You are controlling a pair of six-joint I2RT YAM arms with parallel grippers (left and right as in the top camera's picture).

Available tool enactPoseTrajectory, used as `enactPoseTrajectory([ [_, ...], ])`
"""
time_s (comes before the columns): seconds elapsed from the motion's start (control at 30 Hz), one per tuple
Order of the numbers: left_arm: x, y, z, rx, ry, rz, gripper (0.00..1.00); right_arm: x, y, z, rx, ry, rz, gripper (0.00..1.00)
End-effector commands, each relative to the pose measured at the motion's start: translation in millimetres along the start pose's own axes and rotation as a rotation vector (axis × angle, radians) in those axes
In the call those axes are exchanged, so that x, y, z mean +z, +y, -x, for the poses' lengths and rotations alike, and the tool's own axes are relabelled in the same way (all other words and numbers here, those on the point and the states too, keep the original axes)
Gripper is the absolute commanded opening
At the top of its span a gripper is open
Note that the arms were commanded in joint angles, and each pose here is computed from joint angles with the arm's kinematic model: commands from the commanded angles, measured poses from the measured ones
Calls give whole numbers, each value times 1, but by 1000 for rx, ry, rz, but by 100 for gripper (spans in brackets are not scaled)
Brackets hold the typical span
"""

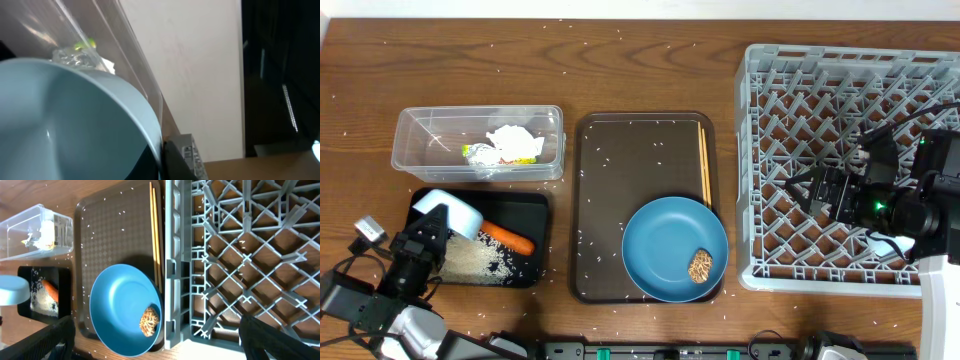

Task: Sort waste into correct bins and load items into the dishwasher rack
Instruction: 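Lift the empty bowl and pass it to the right gripper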

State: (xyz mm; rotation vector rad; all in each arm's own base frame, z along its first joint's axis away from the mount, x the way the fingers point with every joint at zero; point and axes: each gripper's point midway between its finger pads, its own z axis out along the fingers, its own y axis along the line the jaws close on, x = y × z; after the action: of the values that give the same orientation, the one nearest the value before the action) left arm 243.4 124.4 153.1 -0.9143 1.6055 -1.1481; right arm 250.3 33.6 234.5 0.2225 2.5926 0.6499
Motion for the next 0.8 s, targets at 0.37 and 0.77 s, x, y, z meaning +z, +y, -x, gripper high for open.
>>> enactPoseTrajectory([
  [0.37,19,-56,-29,148,212,-191,6,1,4,3,-5,-4,9,95],
  [0.77,67,-195,-108,383,438,-500,6,1,5,14,-22,-47,13,93],
])
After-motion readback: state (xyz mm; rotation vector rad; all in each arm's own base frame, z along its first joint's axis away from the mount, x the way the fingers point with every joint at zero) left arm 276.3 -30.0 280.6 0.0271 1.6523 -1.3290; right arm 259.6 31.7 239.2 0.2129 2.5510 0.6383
